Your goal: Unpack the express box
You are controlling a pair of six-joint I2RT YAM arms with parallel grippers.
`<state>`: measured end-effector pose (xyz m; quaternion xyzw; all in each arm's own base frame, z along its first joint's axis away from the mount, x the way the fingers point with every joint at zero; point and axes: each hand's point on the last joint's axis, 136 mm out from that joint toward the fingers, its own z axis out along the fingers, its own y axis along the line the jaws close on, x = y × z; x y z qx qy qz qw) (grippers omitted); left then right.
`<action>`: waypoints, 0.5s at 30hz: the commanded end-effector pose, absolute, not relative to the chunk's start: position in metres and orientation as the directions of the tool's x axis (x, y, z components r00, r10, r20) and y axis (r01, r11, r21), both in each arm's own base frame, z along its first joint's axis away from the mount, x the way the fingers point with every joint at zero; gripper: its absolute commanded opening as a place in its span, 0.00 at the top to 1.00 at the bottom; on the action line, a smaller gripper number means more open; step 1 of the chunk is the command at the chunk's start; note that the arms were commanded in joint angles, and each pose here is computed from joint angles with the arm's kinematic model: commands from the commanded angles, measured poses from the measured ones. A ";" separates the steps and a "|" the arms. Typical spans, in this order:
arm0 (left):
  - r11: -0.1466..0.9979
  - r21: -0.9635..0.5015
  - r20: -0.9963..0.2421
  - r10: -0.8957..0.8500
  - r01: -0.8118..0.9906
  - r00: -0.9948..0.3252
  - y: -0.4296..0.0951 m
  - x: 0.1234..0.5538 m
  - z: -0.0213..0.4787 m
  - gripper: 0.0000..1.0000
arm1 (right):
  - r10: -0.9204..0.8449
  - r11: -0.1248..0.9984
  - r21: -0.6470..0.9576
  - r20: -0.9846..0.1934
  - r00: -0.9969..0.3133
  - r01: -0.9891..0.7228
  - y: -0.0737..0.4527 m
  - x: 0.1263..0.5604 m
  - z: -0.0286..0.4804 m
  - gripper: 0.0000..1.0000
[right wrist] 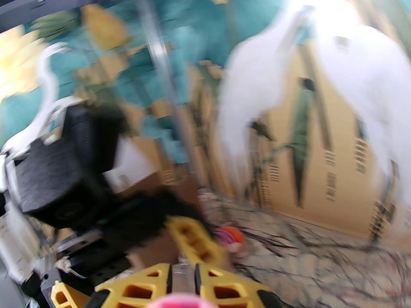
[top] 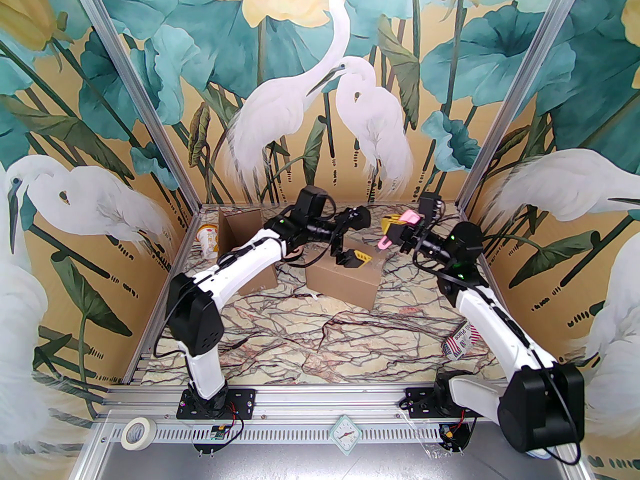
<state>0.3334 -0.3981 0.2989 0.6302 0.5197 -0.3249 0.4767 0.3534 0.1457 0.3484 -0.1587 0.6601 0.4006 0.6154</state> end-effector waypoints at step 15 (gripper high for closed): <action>-0.177 0.497 -0.717 0.467 0.850 0.517 -0.415 0.295 0.244 0.01 | 0.892 0.443 0.889 -0.450 0.046 0.117 0.015 0.338 0.247 1.00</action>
